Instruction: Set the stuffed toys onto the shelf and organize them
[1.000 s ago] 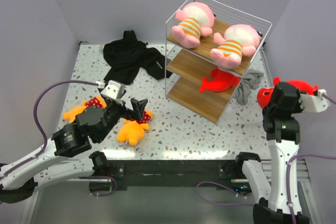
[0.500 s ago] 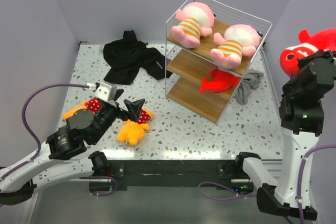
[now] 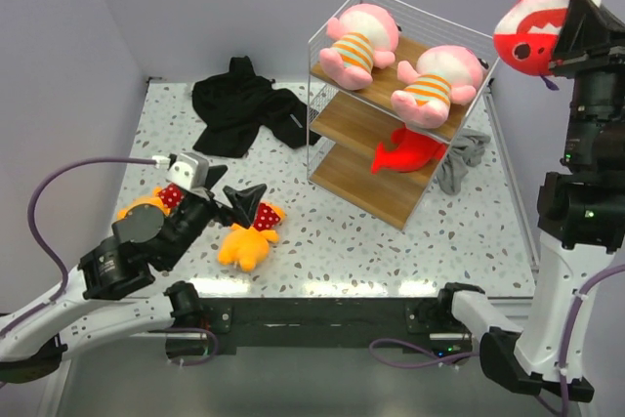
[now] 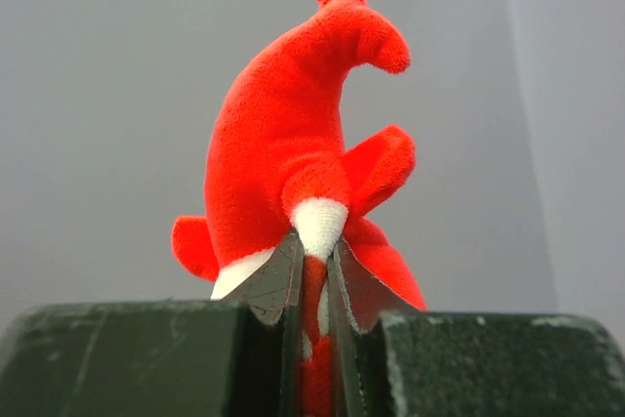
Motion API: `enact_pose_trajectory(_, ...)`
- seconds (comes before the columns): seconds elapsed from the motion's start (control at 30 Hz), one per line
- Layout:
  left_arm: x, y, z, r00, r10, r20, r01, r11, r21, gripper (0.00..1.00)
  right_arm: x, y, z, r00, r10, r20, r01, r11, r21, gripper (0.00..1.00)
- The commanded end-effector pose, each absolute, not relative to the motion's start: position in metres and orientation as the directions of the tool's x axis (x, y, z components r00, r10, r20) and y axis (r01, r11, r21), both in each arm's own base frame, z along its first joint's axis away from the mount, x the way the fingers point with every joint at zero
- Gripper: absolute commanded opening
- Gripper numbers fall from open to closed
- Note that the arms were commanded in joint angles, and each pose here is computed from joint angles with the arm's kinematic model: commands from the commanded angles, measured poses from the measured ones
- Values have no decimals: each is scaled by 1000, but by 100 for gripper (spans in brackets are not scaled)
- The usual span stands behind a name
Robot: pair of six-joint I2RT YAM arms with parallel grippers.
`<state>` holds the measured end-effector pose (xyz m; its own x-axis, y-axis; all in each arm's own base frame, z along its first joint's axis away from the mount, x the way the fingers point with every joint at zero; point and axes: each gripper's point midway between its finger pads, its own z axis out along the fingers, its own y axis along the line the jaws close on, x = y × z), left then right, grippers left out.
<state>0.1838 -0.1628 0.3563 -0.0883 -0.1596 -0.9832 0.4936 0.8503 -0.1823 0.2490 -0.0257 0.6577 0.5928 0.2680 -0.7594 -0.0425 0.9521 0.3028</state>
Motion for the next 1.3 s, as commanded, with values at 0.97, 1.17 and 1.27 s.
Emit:
enact_pose_trajectory(0.97,72,-227,495,-263,-229,-937,911,261,-319,91,30,174,547,423,-3,-906,-877,251,-410,0)
enact_pose_trajectory(1.17,72,-222,523,-230,-262,-937,918,262,-299,94,65,169,545,318,10,-948,-919,247,-306,0)
enact_pose_trajectory(1.27,87,-210,518,-203,-265,-943,884,365,-293,96,76,167,550,297,19,-955,-925,255,-283,0)
